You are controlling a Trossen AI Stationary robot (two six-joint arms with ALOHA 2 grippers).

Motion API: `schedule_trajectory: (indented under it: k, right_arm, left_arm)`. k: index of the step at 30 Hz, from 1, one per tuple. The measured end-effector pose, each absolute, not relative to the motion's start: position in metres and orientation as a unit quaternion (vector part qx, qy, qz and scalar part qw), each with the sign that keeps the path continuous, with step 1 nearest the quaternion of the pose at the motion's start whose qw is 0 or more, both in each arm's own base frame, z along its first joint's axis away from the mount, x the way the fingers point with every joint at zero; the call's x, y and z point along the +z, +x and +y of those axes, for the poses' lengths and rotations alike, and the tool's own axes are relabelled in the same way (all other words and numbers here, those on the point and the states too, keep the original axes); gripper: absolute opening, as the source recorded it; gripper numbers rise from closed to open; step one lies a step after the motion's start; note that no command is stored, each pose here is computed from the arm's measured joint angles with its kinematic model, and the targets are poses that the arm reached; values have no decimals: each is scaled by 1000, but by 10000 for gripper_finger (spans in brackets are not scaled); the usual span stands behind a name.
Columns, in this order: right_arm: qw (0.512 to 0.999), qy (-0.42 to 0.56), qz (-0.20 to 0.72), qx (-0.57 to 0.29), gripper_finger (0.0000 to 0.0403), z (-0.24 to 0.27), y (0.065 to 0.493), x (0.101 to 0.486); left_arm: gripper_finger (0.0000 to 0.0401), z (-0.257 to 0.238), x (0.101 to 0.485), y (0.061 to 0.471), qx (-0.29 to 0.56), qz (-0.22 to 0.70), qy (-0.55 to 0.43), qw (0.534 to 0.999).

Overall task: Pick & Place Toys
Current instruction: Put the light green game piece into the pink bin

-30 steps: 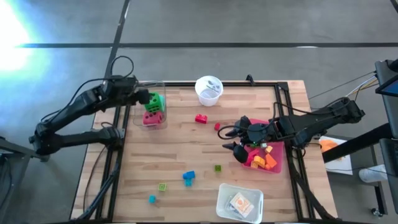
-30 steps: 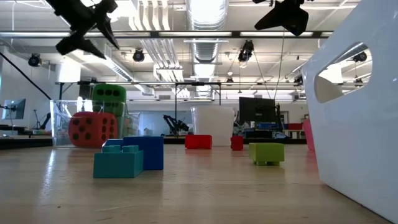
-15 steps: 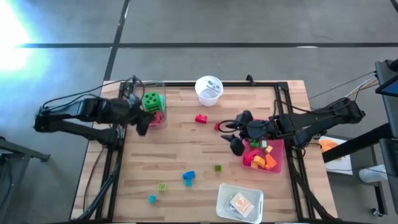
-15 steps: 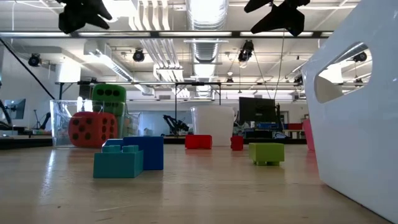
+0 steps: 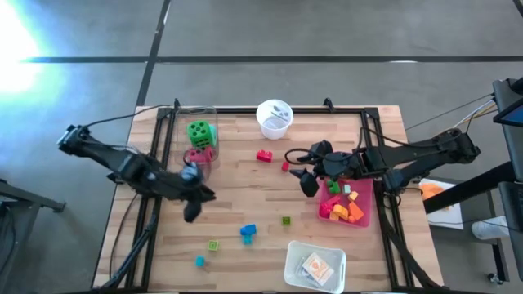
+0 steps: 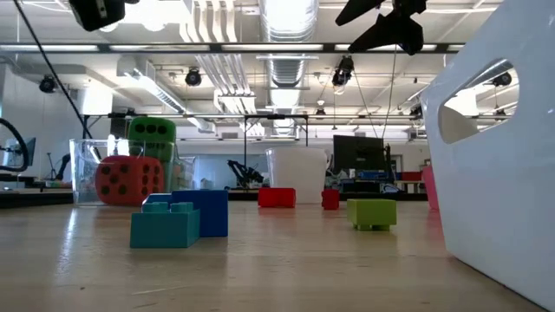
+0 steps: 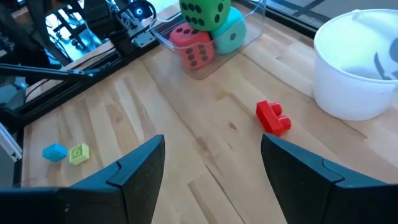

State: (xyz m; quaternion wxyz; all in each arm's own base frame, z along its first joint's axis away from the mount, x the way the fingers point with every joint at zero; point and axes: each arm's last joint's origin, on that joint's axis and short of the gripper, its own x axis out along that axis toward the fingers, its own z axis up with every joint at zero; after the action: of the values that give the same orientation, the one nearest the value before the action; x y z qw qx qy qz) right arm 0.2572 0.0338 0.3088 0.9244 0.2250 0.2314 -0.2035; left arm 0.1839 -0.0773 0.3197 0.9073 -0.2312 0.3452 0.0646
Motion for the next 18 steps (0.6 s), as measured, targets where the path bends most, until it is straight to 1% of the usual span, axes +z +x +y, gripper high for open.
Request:
schedule_trajectory:
  k: [5, 8, 11, 13, 18]
  right_arm:
    - [925, 220, 233, -202, 258, 34, 257, 309]
    - [925, 221, 235, -199, 258, 34, 257, 309]
    - [925, 224, 238, -191, 258, 35, 257, 308]
    - [925, 225, 241, -186, 258, 35, 257, 308]
    - [928, 213, 246, -182, 258, 35, 257, 308]
  left_arm:
    - [80, -97, 302, 208, 69, 393, -202, 895]
    - [80, -108, 294, 217, 41, 431, -208, 877]
    - [80, -116, 285, 220, 14, 480, -256, 839]
    - [80, -118, 280, 220, 28, 504, -298, 810]
    - [80, -125, 270, 214, 79, 518, -363, 771]
